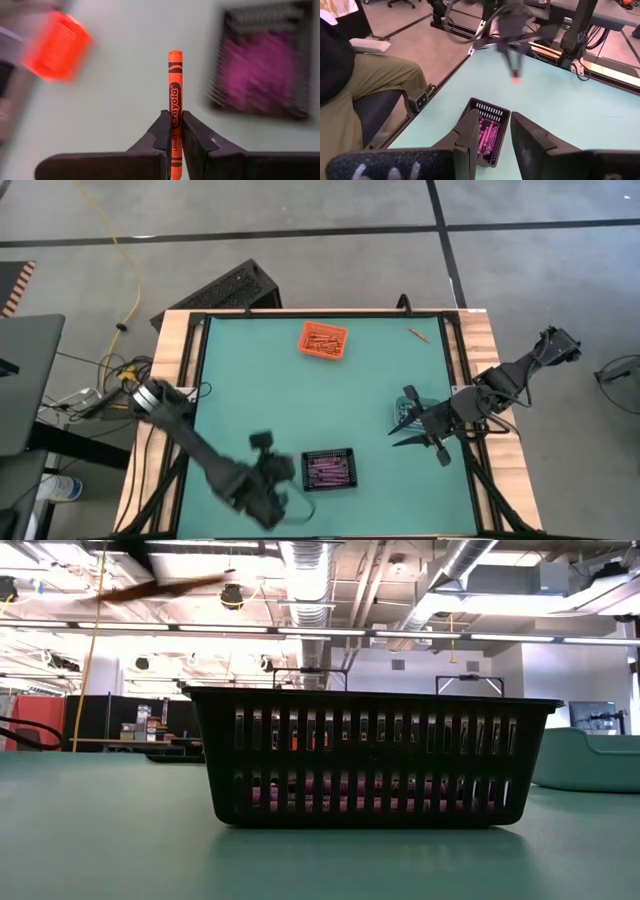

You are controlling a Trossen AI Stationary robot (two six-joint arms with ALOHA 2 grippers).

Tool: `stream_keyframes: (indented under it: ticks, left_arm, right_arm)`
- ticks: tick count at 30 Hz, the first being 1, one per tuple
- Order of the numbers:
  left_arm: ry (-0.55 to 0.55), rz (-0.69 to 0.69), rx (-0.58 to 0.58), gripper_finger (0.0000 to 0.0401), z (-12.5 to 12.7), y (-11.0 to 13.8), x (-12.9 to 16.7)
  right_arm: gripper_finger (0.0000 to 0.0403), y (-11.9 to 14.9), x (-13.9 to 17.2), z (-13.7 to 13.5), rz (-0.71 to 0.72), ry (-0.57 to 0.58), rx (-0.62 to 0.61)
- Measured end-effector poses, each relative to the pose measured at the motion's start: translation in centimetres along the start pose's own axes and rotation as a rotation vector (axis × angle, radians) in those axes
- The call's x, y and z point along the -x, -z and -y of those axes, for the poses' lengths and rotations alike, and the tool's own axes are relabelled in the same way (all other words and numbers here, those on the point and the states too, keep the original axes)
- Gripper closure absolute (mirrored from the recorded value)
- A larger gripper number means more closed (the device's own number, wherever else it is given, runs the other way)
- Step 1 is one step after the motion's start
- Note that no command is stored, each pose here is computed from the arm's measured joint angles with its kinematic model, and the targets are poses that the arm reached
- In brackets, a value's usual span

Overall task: Sort crayons
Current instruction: Put the orange crayon into the orange bin

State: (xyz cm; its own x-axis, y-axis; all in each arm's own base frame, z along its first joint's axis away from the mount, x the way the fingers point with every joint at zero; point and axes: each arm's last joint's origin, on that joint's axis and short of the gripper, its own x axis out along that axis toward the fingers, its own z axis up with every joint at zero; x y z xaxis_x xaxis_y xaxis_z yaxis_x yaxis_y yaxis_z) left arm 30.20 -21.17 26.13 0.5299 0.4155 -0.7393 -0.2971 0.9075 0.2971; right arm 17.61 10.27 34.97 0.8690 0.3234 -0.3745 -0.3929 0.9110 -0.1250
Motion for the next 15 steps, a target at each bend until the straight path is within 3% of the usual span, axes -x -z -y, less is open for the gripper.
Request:
stream_keyframes:
  ticks: [3,6,11,15]
  left_arm:
    - [-0.094,0.016,-0.054,0.0389,-4.1,-2.8,-1.5]
    - [-0.113,-0.029,-0.089,0.0389,-8.2,-5.4,-4.6]
    - [-0.007,-0.079,-0.077,0.0389,-16.6,-8.9,-10.8]
    - [0.040,-0.073,0.058,0.0389,-24.9,-9.7,-15.2]
  right_arm:
    - [0.0286,0.0,0.0,0.0,-0.001,0.000,0.000]
    - [0.0286,0.0,0.0,0.0,-0.004,-0.001,0.001]
    - [0.0286,0.3,0.0,0.0,-0.031,-0.002,0.007]
    - [0.0286,0.6,0.0,0.0,-0.064,-0.005,0.021]
